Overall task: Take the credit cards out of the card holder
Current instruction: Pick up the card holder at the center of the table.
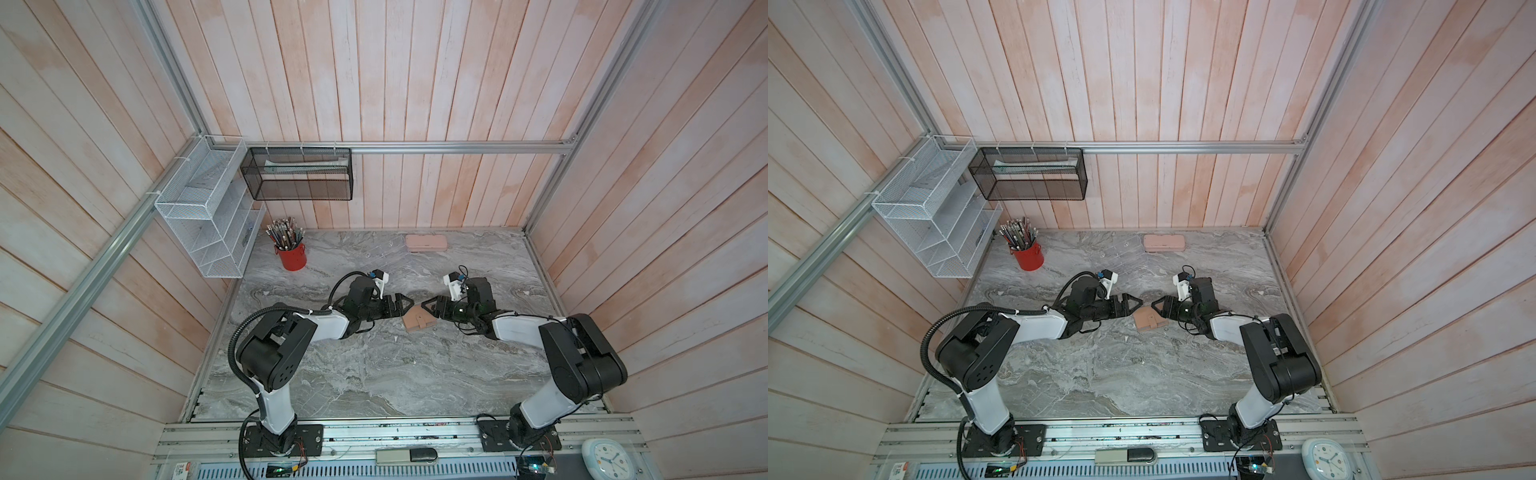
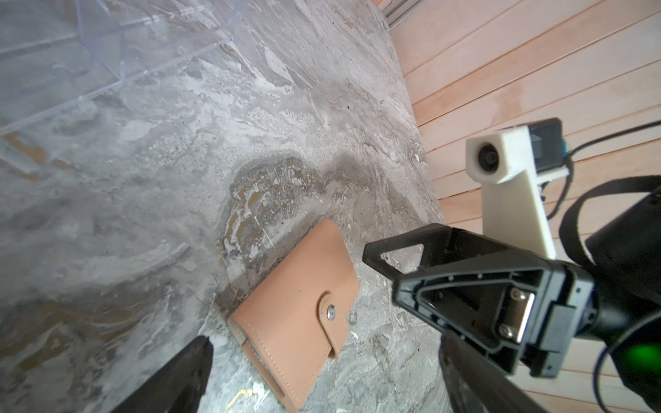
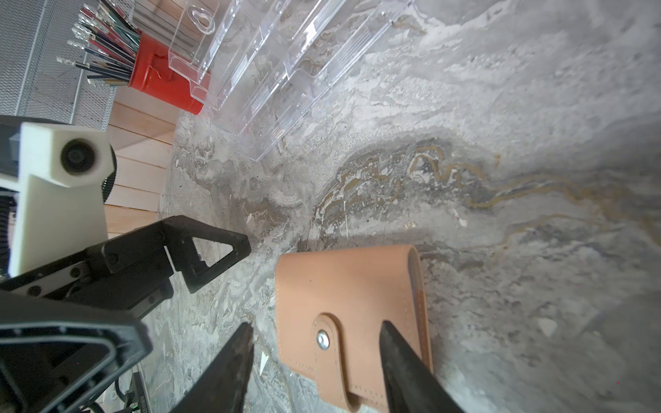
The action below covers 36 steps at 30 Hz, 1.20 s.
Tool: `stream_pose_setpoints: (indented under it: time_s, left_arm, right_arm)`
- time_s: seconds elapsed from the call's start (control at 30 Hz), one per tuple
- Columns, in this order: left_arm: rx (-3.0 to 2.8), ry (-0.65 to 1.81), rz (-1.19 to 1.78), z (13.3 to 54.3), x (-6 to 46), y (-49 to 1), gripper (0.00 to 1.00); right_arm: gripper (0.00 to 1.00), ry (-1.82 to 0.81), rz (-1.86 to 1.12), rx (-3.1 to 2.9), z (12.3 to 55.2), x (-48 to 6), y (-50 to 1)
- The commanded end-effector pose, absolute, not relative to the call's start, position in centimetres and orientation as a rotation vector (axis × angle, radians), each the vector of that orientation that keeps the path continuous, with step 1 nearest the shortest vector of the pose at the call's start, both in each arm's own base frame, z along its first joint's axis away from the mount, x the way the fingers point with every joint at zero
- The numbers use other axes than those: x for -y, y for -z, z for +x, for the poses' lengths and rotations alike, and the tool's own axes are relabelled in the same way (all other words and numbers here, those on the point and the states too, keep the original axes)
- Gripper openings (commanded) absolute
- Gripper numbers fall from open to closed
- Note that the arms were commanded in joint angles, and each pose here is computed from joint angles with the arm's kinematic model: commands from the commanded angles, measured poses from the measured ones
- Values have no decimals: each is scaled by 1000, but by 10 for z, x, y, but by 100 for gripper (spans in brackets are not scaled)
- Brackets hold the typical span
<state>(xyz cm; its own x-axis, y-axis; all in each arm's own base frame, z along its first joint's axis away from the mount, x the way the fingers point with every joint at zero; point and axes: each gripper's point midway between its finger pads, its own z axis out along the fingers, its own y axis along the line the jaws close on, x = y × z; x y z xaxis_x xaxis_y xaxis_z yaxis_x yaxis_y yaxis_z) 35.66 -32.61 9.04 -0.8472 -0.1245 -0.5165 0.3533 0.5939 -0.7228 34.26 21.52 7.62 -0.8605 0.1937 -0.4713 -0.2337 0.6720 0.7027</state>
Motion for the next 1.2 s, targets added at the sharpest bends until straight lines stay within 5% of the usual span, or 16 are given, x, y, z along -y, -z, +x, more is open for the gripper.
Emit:
stream_pose_setpoints:
  time_s: [0.0, 0.47, 1.17]
  left_arm:
    - [-2328, 1147, 253, 359, 329, -82, 100]
    - [-2344, 1201, 253, 358, 340, -76, 100]
    - [-2376, 1215, 221, 349, 335, -65, 100]
  right_arm:
    - [58, -1038, 25, -2456, 334, -203, -60]
    - [51, -1150, -54, -2519, 338, -214, -43]
    - [2, -1301, -172, -2431, 354, -232, -58]
